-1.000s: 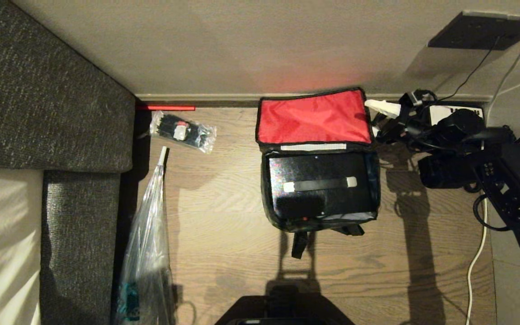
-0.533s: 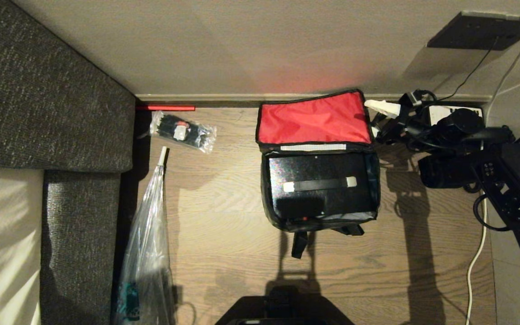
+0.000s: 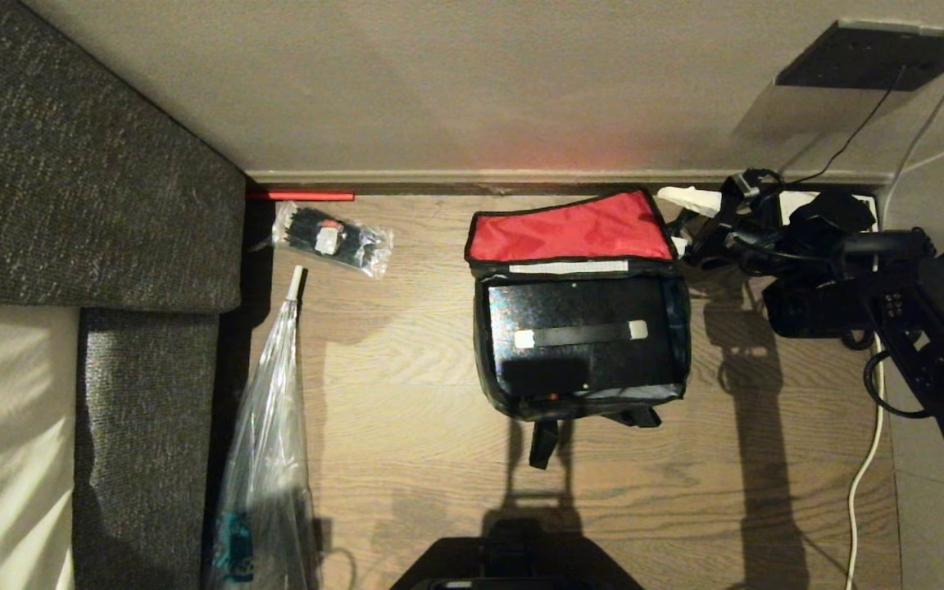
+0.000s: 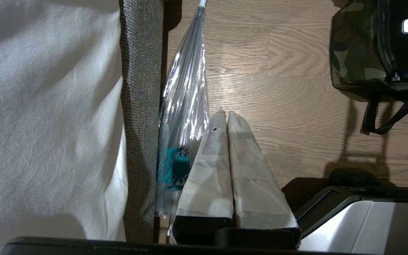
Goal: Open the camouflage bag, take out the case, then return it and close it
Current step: Close the top of the storage box
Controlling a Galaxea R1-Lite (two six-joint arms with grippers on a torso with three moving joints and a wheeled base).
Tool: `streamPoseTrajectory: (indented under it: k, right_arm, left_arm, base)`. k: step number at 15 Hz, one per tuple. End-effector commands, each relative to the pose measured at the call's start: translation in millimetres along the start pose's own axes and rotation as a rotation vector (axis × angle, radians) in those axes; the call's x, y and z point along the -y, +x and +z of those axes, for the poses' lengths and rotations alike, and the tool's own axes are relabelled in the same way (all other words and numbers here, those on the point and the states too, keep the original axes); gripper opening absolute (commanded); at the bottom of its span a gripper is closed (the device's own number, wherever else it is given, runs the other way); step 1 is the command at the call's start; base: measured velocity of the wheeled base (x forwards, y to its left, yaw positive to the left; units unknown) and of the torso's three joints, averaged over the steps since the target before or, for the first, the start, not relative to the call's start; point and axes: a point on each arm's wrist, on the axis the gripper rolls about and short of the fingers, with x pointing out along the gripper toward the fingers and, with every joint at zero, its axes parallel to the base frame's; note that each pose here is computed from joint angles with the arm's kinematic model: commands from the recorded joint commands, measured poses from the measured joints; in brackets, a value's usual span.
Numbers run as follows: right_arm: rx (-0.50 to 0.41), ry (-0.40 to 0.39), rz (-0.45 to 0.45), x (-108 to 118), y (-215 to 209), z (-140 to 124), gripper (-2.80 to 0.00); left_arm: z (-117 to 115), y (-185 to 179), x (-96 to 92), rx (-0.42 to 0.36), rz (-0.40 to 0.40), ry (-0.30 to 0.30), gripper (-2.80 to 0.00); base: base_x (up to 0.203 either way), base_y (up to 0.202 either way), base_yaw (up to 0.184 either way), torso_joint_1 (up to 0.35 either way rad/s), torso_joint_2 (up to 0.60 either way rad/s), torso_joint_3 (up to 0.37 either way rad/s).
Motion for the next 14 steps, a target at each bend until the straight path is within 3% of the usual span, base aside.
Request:
streamPoseTrajectory:
  k: [1,3,10,13,14]
  right_arm:
    - [-0.009,0.021,-0.019,0,0,2,0.00]
    - [-0.013,0.042,-0.080,3,1,4,0.00]
    - [-0.004,-0.048,-0.230,12,3,0,0.00]
    - [0.027,-0.047,-0.339,18,1,-4,0.00]
    - [0.020,-0.079,-0.373,20,0,-6,0.00]
  left_arm:
    - [0,0,0.0,0.000,0.000,0.000,-2.80]
    - [0,0,0.0,0.001,0.000,0.000,-2.80]
    - [0,0,0.0,0.000,0.000,0.000,-2.80]
    - [0,0,0.0,0.000,0.000,0.000,-2.80]
    - [0,0,0.0,0.002,0.000,0.000,-2.80]
  base:
    - [0.000,0.000,0.000,0.000,0.00,0.000]
    - [0.000,0.000,0.000,0.000,0.00,0.000]
    - [0.000,0.000,0.000,0.000,0.00,0.000]
    - [0.000,0.000,0.000,0.000,0.00,0.000]
    - [0.000,0.000,0.000,0.000,0.00,0.000]
